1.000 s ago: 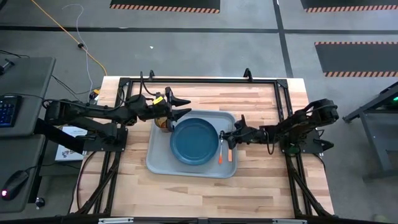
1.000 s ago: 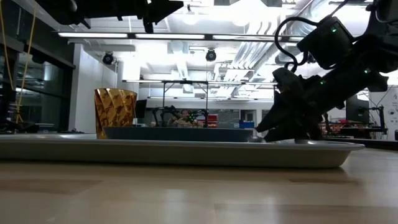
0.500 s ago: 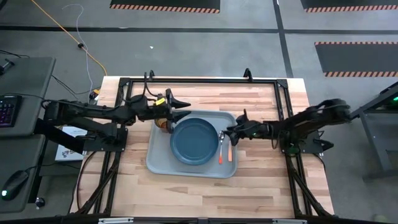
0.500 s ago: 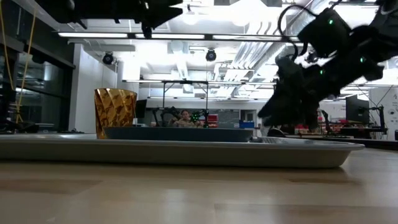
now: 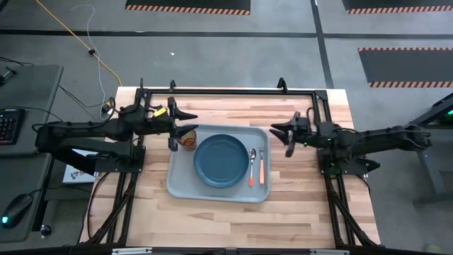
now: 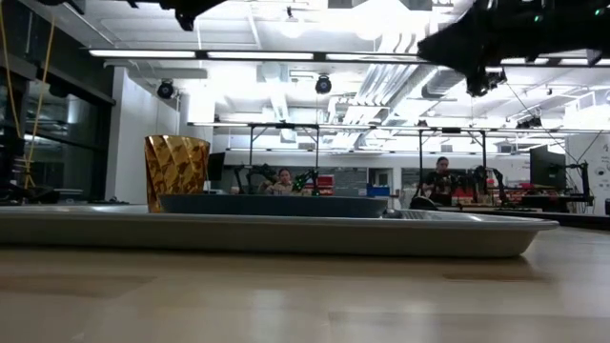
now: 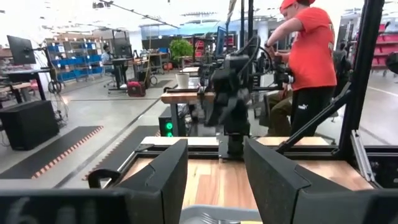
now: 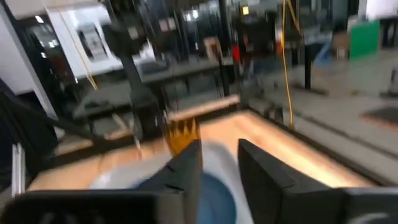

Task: Pick and place plate/cup/fork/spoon on tray
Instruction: Return to Home Position

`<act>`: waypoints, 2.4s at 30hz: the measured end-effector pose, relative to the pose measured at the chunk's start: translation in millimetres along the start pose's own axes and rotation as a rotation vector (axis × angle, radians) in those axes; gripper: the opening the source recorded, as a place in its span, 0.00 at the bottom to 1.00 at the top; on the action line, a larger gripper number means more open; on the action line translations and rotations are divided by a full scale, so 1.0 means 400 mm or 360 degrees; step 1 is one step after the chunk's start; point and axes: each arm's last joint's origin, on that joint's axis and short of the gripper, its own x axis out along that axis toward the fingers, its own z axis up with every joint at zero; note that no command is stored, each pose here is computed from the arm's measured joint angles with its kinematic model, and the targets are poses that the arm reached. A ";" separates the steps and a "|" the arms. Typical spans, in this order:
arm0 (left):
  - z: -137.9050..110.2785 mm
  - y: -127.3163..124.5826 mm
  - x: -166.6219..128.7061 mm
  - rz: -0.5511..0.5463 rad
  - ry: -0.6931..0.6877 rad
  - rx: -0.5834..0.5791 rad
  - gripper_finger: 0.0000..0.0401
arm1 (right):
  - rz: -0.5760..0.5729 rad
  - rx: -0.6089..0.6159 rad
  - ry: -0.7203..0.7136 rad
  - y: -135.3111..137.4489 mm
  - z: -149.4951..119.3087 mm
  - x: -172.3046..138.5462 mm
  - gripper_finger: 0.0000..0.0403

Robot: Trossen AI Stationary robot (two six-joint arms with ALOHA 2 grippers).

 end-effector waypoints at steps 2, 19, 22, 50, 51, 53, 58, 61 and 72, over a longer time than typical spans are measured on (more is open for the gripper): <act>-0.002 0.000 0.001 0.0006 0.0008 0.0004 0.37 | 0.0014 -0.0038 -0.0085 0.000 0.018 -0.012 0.18; -0.106 -0.024 -0.042 0.0018 0.0216 0.0092 0.01 | -0.0011 -0.0036 -0.0061 -0.050 0.035 -0.042 0.00; -0.126 -0.010 -0.071 0.0075 0.0224 0.0076 0.00 | 0.0000 -0.0013 -0.0027 -0.057 0.031 -0.041 0.00; -0.336 -0.041 -0.206 0.0075 0.0109 -0.0054 0.00 | 0.0127 -0.0003 0.0186 -0.091 0.010 -0.186 0.00; -0.334 -0.041 -0.206 0.0070 0.0099 -0.0057 0.00 | 0.0134 -0.0004 0.0100 -0.088 0.020 -0.198 0.00; -0.330 -0.042 -0.207 0.0069 0.0075 -0.0084 0.00 | 0.0108 0.0052 -0.0050 -0.084 0.037 -0.216 0.00; -0.331 -0.042 -0.207 0.0071 0.0078 -0.0166 0.00 | 0.0209 0.0045 -0.0195 -0.076 0.009 -0.190 0.00; -0.332 -0.042 -0.207 0.0070 0.0081 -0.0180 0.00 | 0.0262 0.0026 -0.0188 -0.074 -0.043 -0.162 0.00; -0.333 -0.042 -0.207 0.0070 0.0092 -0.0179 0.00 | 0.0353 -0.0057 -0.0040 -0.058 -0.103 -0.155 0.00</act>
